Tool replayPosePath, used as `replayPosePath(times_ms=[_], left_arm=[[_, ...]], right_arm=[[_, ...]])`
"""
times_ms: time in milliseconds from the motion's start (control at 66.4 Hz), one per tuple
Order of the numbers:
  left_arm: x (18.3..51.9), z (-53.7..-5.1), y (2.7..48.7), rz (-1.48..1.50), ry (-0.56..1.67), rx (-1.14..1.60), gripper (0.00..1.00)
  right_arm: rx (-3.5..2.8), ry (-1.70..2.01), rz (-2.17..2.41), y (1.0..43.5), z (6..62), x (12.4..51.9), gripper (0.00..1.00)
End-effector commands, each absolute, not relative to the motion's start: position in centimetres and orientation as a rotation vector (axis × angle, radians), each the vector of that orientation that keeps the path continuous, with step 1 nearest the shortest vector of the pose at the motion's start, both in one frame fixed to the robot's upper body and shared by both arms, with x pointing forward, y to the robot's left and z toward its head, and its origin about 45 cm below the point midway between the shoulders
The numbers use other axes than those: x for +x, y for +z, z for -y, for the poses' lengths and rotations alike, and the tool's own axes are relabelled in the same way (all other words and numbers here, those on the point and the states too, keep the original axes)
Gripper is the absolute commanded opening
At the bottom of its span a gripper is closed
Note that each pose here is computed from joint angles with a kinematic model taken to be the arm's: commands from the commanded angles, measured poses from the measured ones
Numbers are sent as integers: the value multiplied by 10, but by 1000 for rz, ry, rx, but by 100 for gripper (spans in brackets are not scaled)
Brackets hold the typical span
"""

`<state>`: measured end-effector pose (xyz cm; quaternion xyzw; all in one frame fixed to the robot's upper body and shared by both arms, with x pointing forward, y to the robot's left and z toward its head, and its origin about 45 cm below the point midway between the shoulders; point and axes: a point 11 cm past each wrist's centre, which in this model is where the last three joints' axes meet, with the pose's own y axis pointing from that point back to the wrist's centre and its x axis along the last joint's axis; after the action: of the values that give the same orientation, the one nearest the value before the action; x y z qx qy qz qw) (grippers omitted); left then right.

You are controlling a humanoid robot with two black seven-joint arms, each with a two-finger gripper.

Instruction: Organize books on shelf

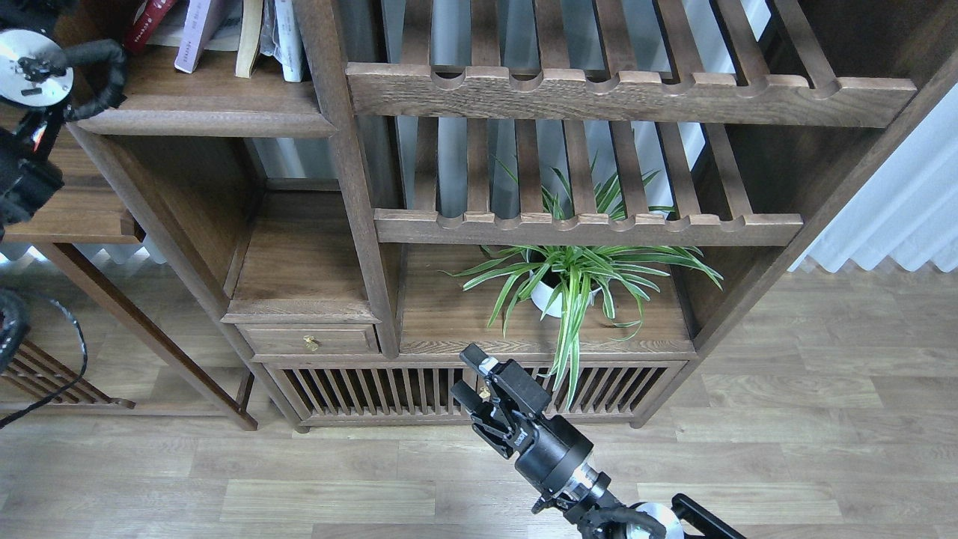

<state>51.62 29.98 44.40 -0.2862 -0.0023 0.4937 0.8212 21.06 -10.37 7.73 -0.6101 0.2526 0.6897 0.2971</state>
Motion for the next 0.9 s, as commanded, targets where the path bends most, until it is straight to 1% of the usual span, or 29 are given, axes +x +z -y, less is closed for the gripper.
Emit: replayPosePath(times_ms=[0,45,120,166,316,346,467,587,663,753,889], left_arm=[[504,-299,443,-6,1005,-636,76],[498,-296,443,-21,980,-653,77],[486,-292,445,-42,933,-684,84],[480,-293,446,-43,917,-689,86],[461,-304,449,-33,890,-677,87],[449,-313,449,-37,883,-672,88],[429,-327,446,-52,879,-653,88],[408,-343,447,-76,882,-643,92],[400,-350,444,-109,890,-642,92],[390,-358,430,-154,911,-612,92],[375,-382,381,-249,1002,-483,92]], right_arm=[[-1620,1834,-672,77,104,210,99],[-1621,1835,-672,77,103,209,99],[-1621,1835,-672,77,103,209,99],[-1621,1835,-672,77,103,209,99],[-1622,1838,-669,77,103,209,99],[-1622,1838,-669,77,103,209,99],[-1623,1836,-666,78,103,209,99],[-1622,1833,-666,78,103,210,99],[-1628,1833,-667,78,104,210,99],[-1631,1826,-670,79,105,212,99],[-1619,1778,-683,85,115,222,99]])
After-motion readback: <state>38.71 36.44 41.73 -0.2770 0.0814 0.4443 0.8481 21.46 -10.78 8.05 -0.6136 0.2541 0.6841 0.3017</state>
